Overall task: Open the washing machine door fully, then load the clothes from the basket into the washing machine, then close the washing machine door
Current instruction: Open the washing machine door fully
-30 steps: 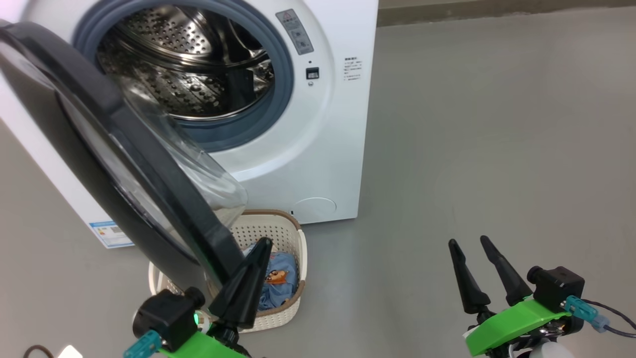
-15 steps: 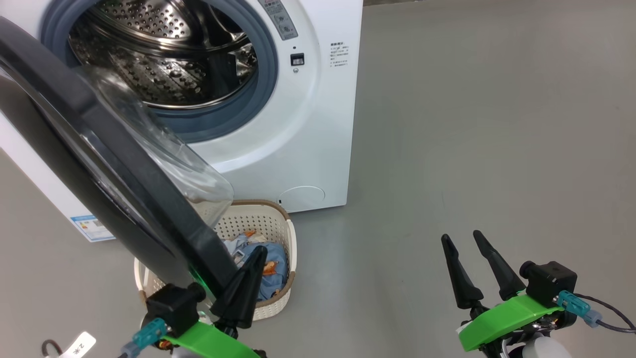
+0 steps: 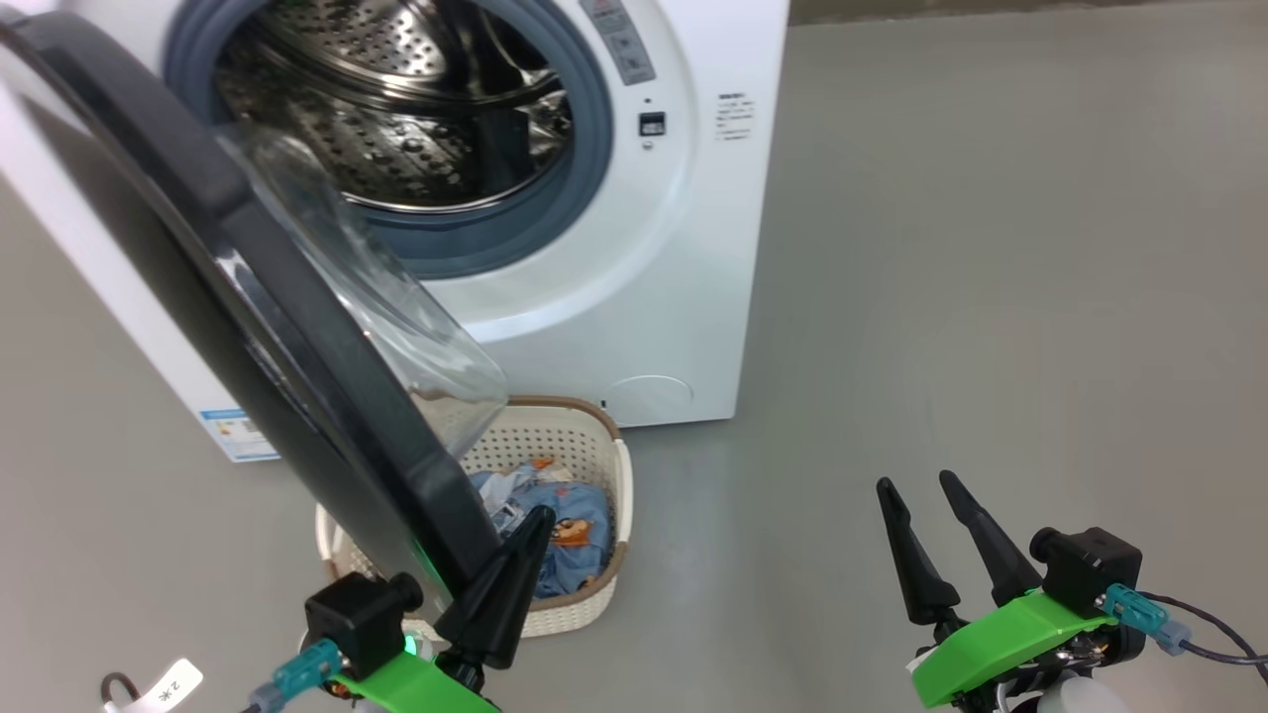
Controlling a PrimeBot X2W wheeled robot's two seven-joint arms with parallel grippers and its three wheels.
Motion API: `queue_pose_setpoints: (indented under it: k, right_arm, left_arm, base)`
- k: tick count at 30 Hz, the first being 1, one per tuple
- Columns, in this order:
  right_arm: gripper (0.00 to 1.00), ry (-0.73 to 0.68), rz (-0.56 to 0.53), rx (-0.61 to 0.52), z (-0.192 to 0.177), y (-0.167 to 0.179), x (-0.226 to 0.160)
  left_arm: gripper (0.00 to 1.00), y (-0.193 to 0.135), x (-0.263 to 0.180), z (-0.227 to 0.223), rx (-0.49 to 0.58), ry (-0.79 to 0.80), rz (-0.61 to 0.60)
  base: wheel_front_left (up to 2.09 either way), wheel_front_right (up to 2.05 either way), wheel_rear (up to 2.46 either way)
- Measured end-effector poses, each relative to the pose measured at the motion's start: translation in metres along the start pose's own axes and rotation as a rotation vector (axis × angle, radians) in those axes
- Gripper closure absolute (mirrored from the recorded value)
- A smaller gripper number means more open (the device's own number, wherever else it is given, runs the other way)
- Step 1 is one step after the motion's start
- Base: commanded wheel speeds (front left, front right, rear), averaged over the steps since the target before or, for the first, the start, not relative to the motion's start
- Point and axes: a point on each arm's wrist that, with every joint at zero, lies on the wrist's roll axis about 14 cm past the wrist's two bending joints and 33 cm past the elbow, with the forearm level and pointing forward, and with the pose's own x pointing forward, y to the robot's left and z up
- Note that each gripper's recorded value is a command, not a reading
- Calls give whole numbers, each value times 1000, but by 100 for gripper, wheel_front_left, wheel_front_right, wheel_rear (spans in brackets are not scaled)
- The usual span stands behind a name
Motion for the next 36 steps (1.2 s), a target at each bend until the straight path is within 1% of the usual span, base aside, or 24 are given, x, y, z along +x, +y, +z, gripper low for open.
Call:
queue_pose_setpoints:
  k: [14, 28, 34, 36]
  right_arm:
    - [0, 26, 112, 14, -9, 39, 16]
    - [0, 48, 198, 18, -17, 70, 26]
    - [0, 56, 229, 23, -20, 82, 30]
    - [0, 60, 244, 26, -22, 88, 33]
  left_arm:
    - [100, 23, -38, 14, 30, -35, 114]
    - [100, 52, -74, 29, 72, -56, 251]
    - [100, 68, -89, 39, 85, -71, 321]
    - [100, 81, -100, 47, 108, -84, 372]
  base:
    - [0, 0, 0]
    - [0, 0, 0]
    - [0, 0, 0]
    - [0, 0, 0]
